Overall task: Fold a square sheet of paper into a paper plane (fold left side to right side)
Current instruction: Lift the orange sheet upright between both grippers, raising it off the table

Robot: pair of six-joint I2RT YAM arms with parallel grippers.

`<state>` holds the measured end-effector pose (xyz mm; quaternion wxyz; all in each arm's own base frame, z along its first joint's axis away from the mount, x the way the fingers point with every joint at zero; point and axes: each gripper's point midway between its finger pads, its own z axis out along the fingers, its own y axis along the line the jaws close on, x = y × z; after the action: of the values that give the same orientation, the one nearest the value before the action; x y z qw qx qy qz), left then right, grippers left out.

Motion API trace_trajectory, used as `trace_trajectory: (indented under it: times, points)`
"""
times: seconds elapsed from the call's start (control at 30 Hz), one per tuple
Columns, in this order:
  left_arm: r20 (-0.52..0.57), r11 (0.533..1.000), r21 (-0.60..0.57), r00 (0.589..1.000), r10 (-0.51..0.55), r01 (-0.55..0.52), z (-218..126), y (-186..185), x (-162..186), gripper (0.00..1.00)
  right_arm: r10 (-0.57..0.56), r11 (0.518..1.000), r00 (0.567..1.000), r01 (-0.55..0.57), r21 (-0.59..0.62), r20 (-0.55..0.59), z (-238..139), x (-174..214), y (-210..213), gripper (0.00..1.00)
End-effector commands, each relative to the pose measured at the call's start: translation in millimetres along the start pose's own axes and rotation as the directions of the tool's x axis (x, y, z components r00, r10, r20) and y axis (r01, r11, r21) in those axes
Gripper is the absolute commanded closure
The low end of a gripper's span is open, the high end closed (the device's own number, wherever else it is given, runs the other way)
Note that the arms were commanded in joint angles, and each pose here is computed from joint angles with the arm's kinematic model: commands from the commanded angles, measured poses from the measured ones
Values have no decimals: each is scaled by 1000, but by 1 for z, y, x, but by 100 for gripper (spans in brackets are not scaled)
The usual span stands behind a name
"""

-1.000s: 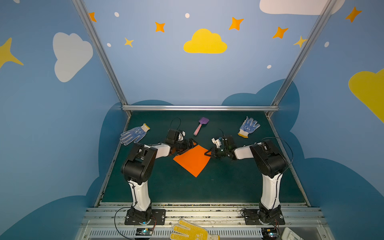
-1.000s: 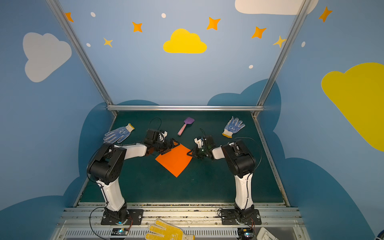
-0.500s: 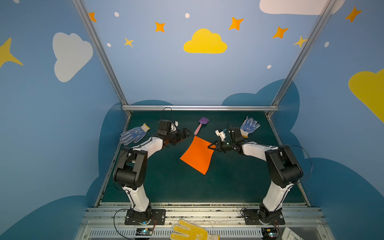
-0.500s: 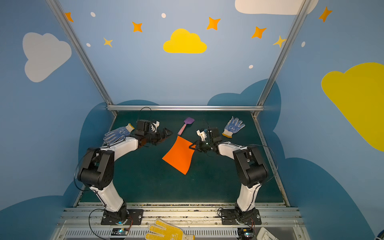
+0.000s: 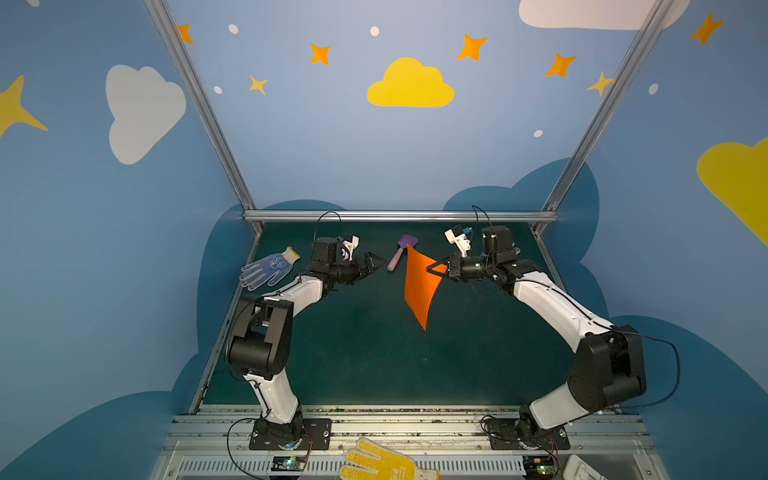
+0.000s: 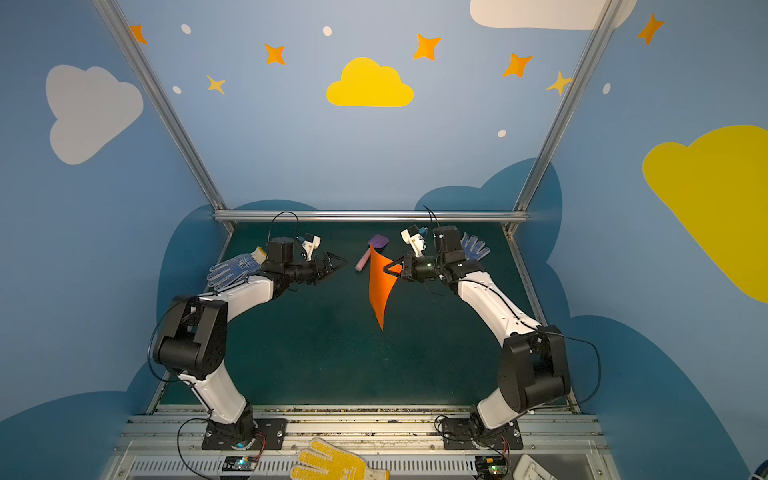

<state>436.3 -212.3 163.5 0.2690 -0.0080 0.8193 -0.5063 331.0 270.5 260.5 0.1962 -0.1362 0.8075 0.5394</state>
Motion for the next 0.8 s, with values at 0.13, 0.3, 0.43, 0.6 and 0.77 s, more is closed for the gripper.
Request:
trace_trajectory:
  times: [0.13, 0.3, 0.43, 0.6, 0.77]
  points:
    - [-47, 972, 208, 992, 117, -105, 12, -46, 4, 0, -69, 994, 998, 70, -84, 11, -25, -5, 56, 100]
    - [-49, 941, 316, 988, 145, -122, 15, -72, 3, 0, -97, 987, 994, 102, -120, 48, -36, -12, 81, 100]
    - [-23, 907, 397, 986, 165, -142, 10, -97, -2, 0, -125, 980, 990, 134, -146, 67, -45, -16, 100, 100]
    - [-19, 866, 471, 979, 201, -169, 4, -128, -2, 0, -145, 972, 985, 159, -170, 92, -52, -22, 117, 100]
    - [-32, 833, 521, 971, 238, -187, 1, -150, 3, 0, -165, 966, 980, 183, -183, 112, -56, -27, 126, 100]
